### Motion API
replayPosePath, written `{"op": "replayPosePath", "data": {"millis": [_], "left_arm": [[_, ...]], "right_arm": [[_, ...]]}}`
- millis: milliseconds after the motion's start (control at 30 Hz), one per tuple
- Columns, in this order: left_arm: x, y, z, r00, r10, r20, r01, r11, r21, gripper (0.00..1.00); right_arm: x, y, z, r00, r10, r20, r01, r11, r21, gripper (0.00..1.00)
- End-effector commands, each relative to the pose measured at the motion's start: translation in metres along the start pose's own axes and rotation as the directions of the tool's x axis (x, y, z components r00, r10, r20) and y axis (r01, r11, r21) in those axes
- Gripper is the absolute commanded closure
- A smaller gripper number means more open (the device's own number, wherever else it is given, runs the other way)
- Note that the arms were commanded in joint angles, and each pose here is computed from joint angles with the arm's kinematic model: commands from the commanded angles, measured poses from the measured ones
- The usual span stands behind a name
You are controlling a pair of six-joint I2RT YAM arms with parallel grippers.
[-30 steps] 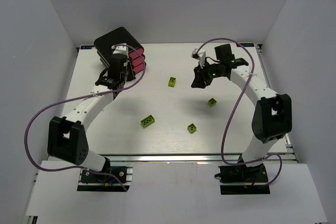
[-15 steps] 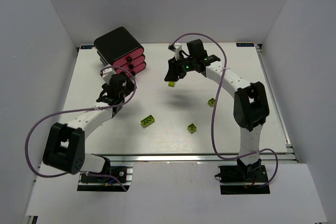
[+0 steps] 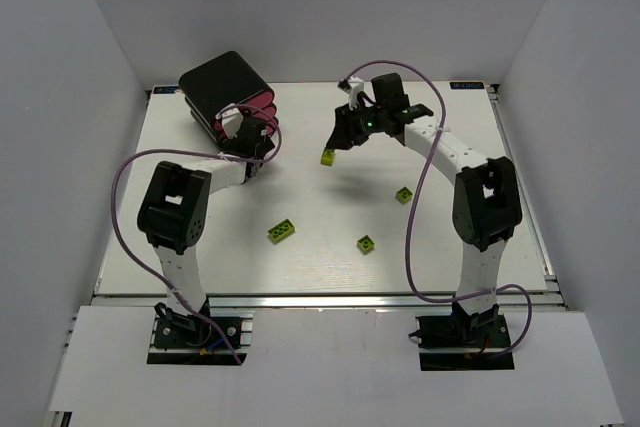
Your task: Sort the legos into containers by color
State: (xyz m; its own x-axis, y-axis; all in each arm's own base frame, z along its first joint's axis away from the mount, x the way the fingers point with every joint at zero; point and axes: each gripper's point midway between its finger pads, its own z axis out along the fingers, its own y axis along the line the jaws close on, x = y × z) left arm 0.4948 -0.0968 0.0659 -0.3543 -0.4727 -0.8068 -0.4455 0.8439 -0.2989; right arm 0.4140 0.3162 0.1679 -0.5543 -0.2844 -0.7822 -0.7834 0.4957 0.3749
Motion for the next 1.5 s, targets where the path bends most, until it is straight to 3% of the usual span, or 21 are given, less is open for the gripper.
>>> {"op": "replayPosePath", "data": {"millis": [0, 267, 467, 600, 733, 900, 1467], "left_arm": [[-0.025, -0.008, 0.006, 0.997, 0.033, 0.07, -0.03, 0.999, -0.037, 0.21], [-0.022, -0.029, 0.034, 0.992, 0.114, 0.06, -0.11, 0.992, -0.053, 0.22], [-0.016, -0.032, 0.047, 0.99, 0.139, 0.037, -0.135, 0.988, -0.079, 0.35], [-0.016, -0.029, 0.049, 0.988, 0.147, 0.038, -0.143, 0.985, -0.097, 0.38], [-0.015, -0.027, 0.05, 0.987, 0.155, 0.03, -0.151, 0.982, -0.109, 0.37], [-0.008, -0.017, 0.045, 0.989, 0.147, 0.011, -0.144, 0.98, -0.134, 0.26], [0.003, -0.012, 0.049, 0.985, 0.169, 0.018, -0.164, 0.97, -0.18, 0.28]], "right_arm": [[-0.029, 0.006, -0.025, 0.996, -0.041, 0.083, 0.04, 0.999, 0.016, 0.51], [-0.034, -0.005, -0.034, 0.996, -0.033, 0.088, 0.031, 0.999, 0.024, 0.51], [-0.034, -0.01, -0.04, 0.995, -0.025, 0.093, 0.023, 0.999, 0.031, 0.51], [-0.034, -0.014, -0.044, 0.995, -0.027, 0.097, 0.023, 0.999, 0.04, 0.51], [-0.032, -0.018, -0.047, 0.995, -0.02, 0.098, 0.016, 0.999, 0.045, 0.51], [-0.033, -0.02, -0.048, 0.995, -0.015, 0.103, 0.011, 0.999, 0.044, 0.51], [-0.028, -0.023, -0.048, 0.995, 0.002, 0.103, -0.006, 0.999, 0.039, 0.51]]}}
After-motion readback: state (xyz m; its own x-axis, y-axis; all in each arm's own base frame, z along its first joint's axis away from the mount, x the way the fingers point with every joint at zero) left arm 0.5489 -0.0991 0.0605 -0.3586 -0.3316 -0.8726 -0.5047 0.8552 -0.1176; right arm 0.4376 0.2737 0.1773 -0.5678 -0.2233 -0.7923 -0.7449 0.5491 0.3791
